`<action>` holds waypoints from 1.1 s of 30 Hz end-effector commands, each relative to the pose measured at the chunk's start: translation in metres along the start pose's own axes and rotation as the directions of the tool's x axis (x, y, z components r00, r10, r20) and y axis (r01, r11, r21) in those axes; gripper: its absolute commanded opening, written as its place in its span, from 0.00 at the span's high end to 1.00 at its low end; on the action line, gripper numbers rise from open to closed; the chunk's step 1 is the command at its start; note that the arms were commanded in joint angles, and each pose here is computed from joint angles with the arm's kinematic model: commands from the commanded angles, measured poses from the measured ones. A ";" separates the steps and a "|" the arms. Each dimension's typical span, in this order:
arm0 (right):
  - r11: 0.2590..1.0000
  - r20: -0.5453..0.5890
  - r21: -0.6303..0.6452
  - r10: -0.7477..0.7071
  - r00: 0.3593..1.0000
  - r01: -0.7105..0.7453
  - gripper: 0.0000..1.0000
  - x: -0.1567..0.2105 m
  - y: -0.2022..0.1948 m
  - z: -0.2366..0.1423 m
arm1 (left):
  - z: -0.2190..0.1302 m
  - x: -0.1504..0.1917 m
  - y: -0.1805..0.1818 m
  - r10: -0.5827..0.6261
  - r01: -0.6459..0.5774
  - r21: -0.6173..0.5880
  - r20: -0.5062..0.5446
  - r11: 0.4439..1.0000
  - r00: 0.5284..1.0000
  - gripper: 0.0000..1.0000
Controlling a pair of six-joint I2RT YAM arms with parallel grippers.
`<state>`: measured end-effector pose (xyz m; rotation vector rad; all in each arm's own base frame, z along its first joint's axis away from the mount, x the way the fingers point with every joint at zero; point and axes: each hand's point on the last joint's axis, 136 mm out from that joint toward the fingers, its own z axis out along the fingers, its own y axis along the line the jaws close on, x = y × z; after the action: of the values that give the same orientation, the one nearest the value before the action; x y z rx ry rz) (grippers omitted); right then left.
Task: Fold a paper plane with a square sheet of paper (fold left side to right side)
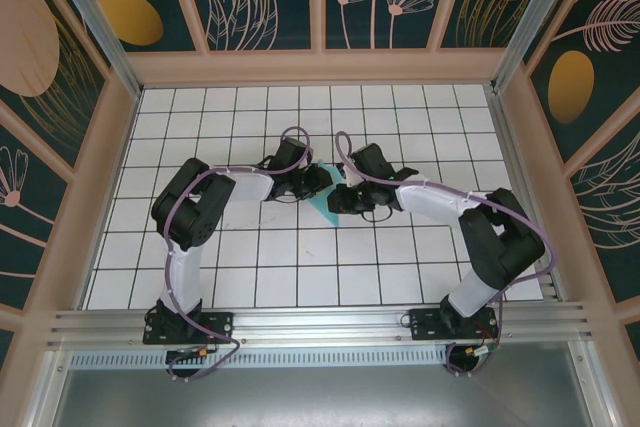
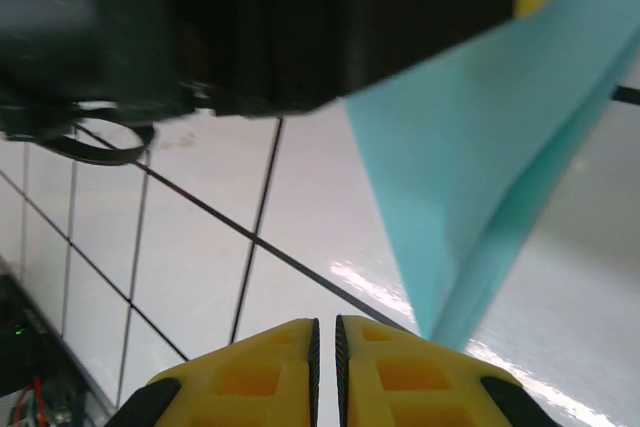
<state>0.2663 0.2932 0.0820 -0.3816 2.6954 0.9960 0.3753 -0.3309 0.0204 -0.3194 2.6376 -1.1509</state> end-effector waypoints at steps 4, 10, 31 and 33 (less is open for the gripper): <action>0.997 -0.073 -0.060 0.046 0.996 -0.051 0.84 0.010 0.008 0.021 | 0.008 0.015 0.043 -0.019 0.015 -0.129 -0.030 0.992 0.999 0.77; 0.994 -0.110 -0.011 0.106 0.988 -0.108 0.84 0.018 -0.014 0.034 | 0.009 0.015 0.044 -0.018 0.014 -0.130 -0.031 0.991 0.999 0.76; 0.975 -0.175 0.089 0.218 0.960 -0.205 0.84 0.055 -0.058 0.042 | 0.008 0.015 0.045 -0.016 0.012 -0.141 -0.027 0.990 1.000 0.77; 0.973 -0.186 0.104 0.224 0.957 -0.208 0.84 0.060 -0.061 0.041 | 0.008 0.015 0.045 -0.013 0.009 -0.143 -0.027 0.990 1.000 0.77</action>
<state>0.2538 0.2825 0.0180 -0.2316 2.8857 1.0118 0.3752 -0.3309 0.0203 -0.3150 2.6375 -1.1496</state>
